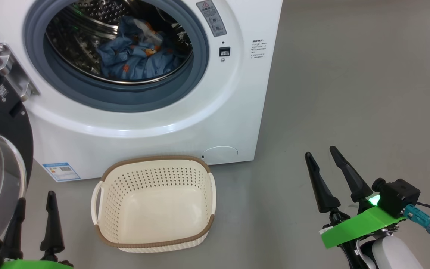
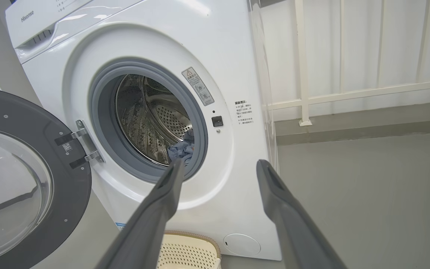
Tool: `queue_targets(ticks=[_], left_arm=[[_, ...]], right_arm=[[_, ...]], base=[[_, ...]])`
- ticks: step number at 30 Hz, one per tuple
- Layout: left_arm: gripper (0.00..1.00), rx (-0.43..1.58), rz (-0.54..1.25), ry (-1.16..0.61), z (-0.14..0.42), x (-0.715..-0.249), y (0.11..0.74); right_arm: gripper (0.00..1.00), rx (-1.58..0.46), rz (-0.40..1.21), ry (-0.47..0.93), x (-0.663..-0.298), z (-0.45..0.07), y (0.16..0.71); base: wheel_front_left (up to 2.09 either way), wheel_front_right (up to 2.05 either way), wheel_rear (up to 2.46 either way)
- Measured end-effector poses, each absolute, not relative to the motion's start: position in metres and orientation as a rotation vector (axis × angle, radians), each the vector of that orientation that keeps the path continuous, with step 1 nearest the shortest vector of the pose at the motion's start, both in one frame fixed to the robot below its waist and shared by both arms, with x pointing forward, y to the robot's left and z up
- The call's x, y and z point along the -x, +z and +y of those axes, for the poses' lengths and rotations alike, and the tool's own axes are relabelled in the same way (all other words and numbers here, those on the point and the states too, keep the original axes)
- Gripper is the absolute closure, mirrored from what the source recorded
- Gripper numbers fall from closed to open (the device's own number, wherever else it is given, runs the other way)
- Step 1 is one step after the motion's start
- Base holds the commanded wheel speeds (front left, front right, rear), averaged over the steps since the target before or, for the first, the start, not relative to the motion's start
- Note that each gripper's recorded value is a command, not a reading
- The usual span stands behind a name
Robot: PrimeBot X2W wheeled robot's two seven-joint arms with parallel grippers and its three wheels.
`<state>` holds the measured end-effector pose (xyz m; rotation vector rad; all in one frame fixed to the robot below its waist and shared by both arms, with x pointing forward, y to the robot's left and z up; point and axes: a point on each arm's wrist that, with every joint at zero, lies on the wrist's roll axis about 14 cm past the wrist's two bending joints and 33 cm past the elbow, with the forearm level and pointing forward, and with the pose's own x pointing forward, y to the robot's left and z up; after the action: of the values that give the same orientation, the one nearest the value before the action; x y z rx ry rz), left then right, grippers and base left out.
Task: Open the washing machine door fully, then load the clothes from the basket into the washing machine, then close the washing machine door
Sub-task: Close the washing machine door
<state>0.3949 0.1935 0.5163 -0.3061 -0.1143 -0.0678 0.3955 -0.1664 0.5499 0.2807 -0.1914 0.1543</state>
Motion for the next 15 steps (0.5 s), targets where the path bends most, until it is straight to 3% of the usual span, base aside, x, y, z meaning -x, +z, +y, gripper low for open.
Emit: queue_targets(ticks=[15], left_arm=[[0.00,0.294,-0.128,-0.004,0.214,-0.380,0.519]], right_arm=[[0.00,-0.284,-0.189,0.221,-0.403,-0.144,0.552]], base=[[0.00,0.00,0.00]])
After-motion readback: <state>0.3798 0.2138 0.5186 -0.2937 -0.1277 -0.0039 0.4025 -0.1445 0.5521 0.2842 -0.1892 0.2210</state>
